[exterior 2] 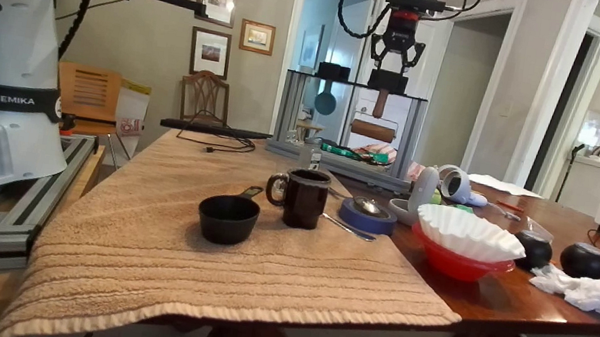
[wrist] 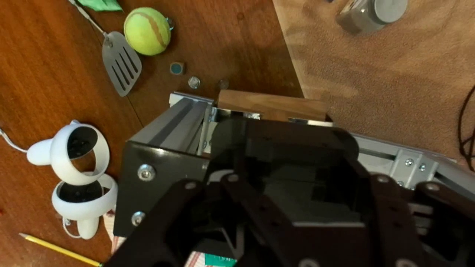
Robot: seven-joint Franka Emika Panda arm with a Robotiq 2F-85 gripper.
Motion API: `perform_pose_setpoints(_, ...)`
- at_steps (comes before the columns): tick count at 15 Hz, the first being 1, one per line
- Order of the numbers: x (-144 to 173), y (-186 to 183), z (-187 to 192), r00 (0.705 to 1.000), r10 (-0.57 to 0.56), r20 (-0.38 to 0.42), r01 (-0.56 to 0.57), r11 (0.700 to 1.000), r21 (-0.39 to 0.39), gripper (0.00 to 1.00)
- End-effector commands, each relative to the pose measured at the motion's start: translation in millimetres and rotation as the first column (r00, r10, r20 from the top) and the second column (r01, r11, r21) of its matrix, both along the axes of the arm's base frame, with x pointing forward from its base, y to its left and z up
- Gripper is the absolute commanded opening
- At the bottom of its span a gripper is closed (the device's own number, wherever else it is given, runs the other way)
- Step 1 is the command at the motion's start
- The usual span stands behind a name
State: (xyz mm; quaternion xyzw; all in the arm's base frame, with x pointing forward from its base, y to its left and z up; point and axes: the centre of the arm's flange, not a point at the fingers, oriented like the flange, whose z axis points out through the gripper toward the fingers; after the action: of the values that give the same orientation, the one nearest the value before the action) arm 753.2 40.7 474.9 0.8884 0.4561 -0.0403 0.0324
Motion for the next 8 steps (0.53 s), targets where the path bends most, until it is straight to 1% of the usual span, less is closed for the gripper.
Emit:
perform_pose_setpoints(1, -31, -13, -9, 0.994, -0.076, -0.080, 0.071, 0.995, -0.069, 0.34)
perform_pose_setpoints(5, -46, -27, -17, 0.972, -0.193, -0.137, 0.181, 0.979, -0.092, 0.34)
perform_pose_setpoints(6, -46, -29, -18, 0.964, -0.229, -0.137, 0.216, 0.971, -0.101, 0.34)
perform_pose_setpoints(8, -44, -32, -18, 0.945, -0.312, -0.103, 0.305, 0.949, -0.080, 0.34)
